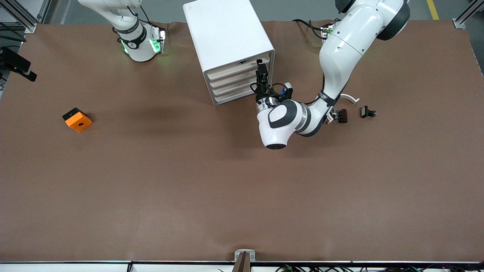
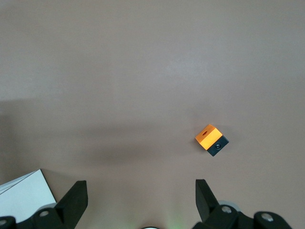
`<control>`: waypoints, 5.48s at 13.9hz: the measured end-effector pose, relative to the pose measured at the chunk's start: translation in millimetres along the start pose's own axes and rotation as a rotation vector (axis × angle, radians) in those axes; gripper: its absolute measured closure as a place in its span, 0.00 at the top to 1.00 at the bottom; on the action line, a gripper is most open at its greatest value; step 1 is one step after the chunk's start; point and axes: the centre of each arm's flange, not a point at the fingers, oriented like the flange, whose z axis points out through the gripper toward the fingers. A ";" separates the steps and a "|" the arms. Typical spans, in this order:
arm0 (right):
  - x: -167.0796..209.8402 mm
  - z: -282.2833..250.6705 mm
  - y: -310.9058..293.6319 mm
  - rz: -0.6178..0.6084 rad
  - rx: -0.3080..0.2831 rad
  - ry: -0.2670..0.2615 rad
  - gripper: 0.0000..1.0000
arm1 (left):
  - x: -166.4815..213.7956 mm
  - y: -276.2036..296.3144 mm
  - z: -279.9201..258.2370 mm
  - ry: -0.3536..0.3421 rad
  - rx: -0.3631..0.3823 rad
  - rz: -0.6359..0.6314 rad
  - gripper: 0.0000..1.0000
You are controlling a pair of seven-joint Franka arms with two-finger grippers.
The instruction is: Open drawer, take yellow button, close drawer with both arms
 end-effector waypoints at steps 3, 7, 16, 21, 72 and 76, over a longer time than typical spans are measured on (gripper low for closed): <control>2.6 4.2 4.1 0.008 0.001 -0.009 1.00 | 1.6 9.1 19.0 0.032 0.039 -0.023 0.56; 27.7 44.2 6.2 0.012 -0.001 -0.078 1.00 | -4.6 7.2 31.7 0.057 0.061 -0.021 0.15; 85.1 129.6 25.3 0.024 -0.017 -0.131 1.00 | -1.1 7.4 25.7 0.046 0.058 -0.022 0.09; 86.6 125.7 0.7 0.206 0.022 -0.130 1.00 | 28.6 2.5 -25.5 -0.035 0.027 -0.020 0.08; -144.8 303.9 -647.4 0.572 -0.027 0.062 1.00 | 151.6 -95.6 -283.8 0.428 -1.149 1.094 1.00; -139.0 302.6 -644.5 0.572 -0.030 0.083 1.00 | 137.2 -117.7 -279.4 0.613 -1.168 1.105 1.00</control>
